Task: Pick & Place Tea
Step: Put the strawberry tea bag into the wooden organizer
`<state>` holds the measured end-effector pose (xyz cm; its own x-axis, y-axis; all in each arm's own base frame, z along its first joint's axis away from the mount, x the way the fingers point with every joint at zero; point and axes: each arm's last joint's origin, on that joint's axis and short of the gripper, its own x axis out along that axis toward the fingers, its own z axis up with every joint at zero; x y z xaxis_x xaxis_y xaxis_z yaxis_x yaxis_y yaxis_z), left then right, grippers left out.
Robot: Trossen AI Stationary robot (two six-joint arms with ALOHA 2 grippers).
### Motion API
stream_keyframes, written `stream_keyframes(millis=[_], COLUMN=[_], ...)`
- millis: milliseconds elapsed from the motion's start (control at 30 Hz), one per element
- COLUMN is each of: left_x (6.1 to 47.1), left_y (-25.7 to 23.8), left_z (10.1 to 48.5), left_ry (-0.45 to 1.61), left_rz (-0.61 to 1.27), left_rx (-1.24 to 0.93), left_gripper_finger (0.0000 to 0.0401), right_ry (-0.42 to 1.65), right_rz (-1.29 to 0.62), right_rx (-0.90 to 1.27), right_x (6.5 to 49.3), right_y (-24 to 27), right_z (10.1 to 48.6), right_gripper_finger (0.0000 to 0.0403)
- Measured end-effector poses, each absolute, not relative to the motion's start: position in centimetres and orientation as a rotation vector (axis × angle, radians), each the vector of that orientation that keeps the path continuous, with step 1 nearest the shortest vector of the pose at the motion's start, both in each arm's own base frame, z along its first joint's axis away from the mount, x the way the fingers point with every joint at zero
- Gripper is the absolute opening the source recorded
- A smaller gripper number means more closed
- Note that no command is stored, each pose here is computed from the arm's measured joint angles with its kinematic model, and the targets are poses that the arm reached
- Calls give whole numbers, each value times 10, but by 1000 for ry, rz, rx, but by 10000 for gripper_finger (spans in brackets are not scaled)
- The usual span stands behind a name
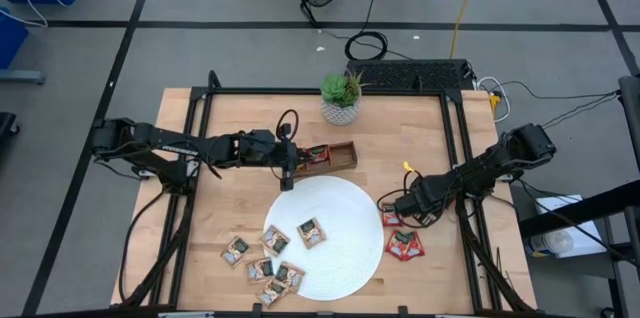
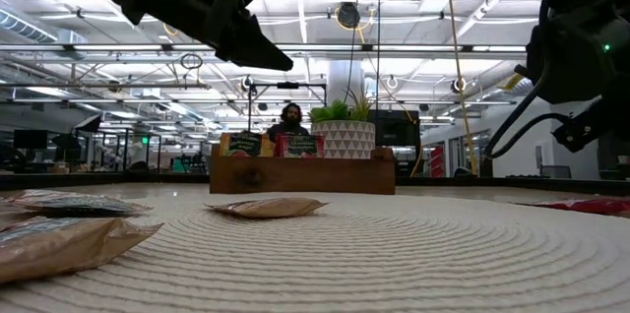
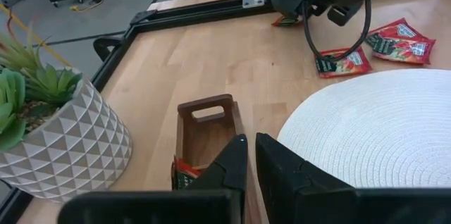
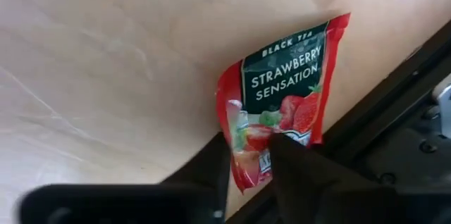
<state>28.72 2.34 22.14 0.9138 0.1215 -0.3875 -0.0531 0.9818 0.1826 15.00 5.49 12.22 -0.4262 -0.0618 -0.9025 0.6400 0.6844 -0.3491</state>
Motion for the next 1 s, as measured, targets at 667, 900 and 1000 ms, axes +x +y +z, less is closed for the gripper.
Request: stream_keyframes(millis=[667,900,1000], left_x=[288,290,294], left_y=[24,24,24], left_z=[223,225,223], left_ry=[388,355,337], left_rz=[97,99,84], left_rx=[163,139,101], left_gripper_finger=[37,37,37], right_ry=[965,574,412], right_rz=[-429,-168,-15], right_rx=[83,-40,-20], right_x=[216,227,229], right_y=[58,41,25], right_z=[193,203,194], right_gripper_finger=[0,0,0])
